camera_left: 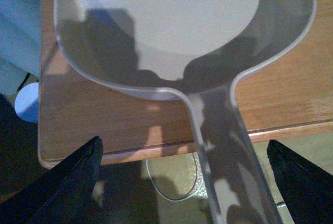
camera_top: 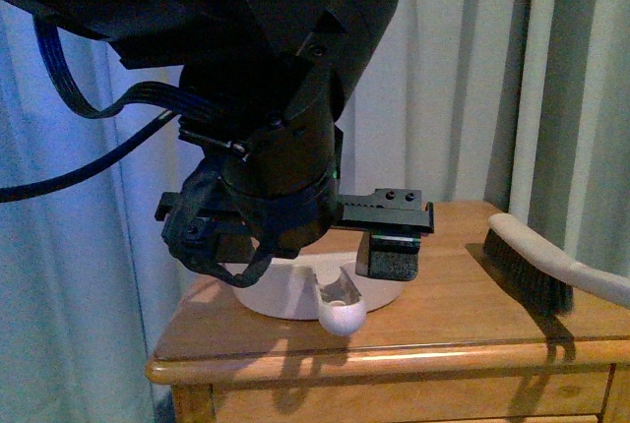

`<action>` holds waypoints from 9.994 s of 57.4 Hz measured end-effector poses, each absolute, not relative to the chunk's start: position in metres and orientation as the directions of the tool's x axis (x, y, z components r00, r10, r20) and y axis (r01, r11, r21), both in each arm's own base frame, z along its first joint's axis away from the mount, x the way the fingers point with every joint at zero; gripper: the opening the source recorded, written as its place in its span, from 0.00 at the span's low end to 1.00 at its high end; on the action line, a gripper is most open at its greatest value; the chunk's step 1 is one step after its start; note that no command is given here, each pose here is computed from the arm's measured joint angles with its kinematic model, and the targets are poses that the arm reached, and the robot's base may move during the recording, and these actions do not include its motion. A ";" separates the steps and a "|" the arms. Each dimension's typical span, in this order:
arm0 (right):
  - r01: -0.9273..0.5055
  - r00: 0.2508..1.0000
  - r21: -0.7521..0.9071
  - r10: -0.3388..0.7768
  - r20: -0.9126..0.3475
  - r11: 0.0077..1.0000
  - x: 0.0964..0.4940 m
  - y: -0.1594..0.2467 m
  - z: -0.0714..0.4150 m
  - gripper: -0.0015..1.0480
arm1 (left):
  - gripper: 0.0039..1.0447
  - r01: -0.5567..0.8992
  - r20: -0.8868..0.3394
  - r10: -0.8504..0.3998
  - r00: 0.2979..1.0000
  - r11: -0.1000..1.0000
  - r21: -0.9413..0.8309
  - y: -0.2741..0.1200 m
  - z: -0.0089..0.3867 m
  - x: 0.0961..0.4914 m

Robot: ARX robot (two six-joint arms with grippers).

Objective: Clean up trash

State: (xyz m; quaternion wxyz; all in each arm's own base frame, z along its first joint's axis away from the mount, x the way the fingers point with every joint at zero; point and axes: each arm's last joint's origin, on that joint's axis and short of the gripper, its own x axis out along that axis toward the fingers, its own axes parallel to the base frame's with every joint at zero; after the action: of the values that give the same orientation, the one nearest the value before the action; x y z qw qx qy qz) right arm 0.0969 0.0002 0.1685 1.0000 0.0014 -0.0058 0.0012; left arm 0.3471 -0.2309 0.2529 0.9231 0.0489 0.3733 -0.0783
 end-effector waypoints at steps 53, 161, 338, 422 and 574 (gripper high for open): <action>-0.003 1.000 0.003 0.003 0.012 1.000 0.097 0.000 0.168 0.93 | 0.93 0.194 -0.705 -0.093 0.703 0.979 0.064 -0.242 0.230 0.354; -0.003 1.000 0.003 0.003 0.012 1.000 0.097 0.000 0.168 0.93 | 0.27 0.317 0.288 -0.397 0.872 0.904 0.285 -0.096 0.413 0.212; 0.032 0.624 0.186 0.126 -0.771 0.982 0.350 0.069 0.223 0.19 | 0.27 0.255 0.425 -0.302 0.853 0.953 0.165 0.008 0.343 0.100; 0.095 0.967 0.036 -0.101 0.233 0.995 0.138 0.025 0.334 0.19 | 0.27 0.263 0.422 -0.311 0.851 0.950 0.169 0.008 0.343 0.100; 0.084 0.971 0.031 -0.088 0.224 0.996 0.139 0.026 0.333 0.19 | 0.27 0.162 -0.234 -0.148 0.961 0.986 0.044 0.071 0.335 0.136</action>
State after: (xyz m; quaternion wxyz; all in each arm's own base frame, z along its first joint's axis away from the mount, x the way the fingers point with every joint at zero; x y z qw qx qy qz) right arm 0.1389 0.0264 0.3326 0.9926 0.0104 -0.1133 -0.0433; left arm 0.1356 0.0708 0.3345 0.9897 0.0316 0.1158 -0.0783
